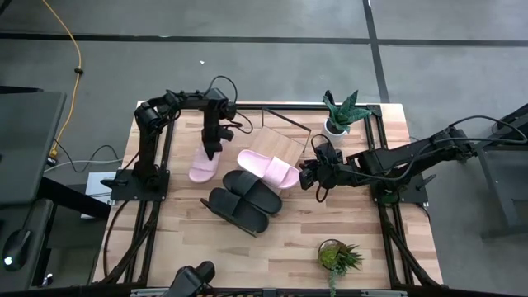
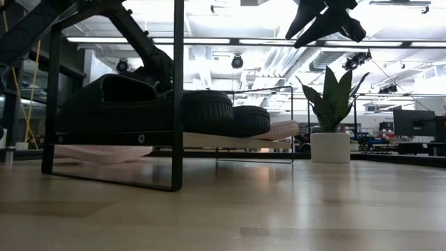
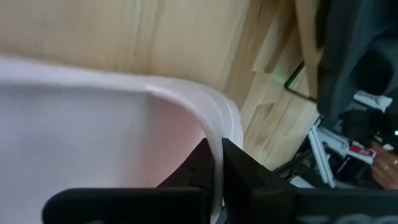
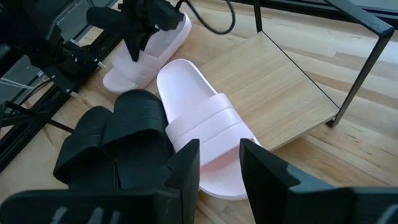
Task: Pick and place slides into the shelf
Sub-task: Put the pink slipper on the shelf
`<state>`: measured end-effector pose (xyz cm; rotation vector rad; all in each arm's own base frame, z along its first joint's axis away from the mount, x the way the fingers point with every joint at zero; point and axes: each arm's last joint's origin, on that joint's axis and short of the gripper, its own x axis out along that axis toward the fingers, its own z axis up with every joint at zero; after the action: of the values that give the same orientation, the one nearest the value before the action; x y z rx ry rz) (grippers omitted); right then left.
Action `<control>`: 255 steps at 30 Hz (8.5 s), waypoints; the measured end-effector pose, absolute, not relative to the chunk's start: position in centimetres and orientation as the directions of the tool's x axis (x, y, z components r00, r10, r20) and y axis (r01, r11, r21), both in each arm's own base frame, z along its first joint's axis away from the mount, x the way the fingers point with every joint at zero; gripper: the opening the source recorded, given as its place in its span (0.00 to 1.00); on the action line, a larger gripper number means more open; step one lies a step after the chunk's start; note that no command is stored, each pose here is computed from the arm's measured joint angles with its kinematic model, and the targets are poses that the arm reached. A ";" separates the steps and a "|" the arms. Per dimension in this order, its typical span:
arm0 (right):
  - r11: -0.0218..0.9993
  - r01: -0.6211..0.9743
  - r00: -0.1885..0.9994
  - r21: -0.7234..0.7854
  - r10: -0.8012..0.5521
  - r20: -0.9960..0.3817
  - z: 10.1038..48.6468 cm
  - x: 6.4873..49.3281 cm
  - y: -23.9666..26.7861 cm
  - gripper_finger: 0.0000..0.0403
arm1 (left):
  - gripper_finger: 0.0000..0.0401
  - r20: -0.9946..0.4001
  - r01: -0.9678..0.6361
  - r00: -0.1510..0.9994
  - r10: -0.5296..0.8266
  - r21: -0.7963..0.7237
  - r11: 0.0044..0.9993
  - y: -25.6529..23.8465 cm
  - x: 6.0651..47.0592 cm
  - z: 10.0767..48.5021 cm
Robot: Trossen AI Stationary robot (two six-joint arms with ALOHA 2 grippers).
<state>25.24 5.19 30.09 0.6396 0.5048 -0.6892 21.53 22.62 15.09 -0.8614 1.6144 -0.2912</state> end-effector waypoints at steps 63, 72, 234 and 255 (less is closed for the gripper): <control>0.623 0.712 0.663 0.325 -0.444 -0.603 30.1 25.2 5.1 0.26 | 0.00 -0.779 -0.431 0.549 -0.303 -0.574 0.696 27.4 27.0 35.3; 0.621 0.714 0.662 0.323 -0.449 -0.600 30.1 25.2 5.1 0.26 | 0.00 -0.777 -0.384 0.560 -0.287 -0.551 0.741 24.4 27.3 37.8; 0.445 0.188 0.932 0.876 -0.363 -0.015 24.2 19.8 1.4 0.52 | 0.00 -0.393 -0.388 0.914 0.102 -0.771 0.505 14.1 34.2 34.2; 0.444 0.182 0.922 0.877 -0.386 0.004 22.7 22.2 1.4 0.37 | 0.00 -0.402 -0.395 0.910 0.099 -0.769 0.503 14.0 34.2 34.1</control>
<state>22.22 1.41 22.66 1.0545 -0.2159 -0.3552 34.15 14.04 34.12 -1.0039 0.3256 0.3048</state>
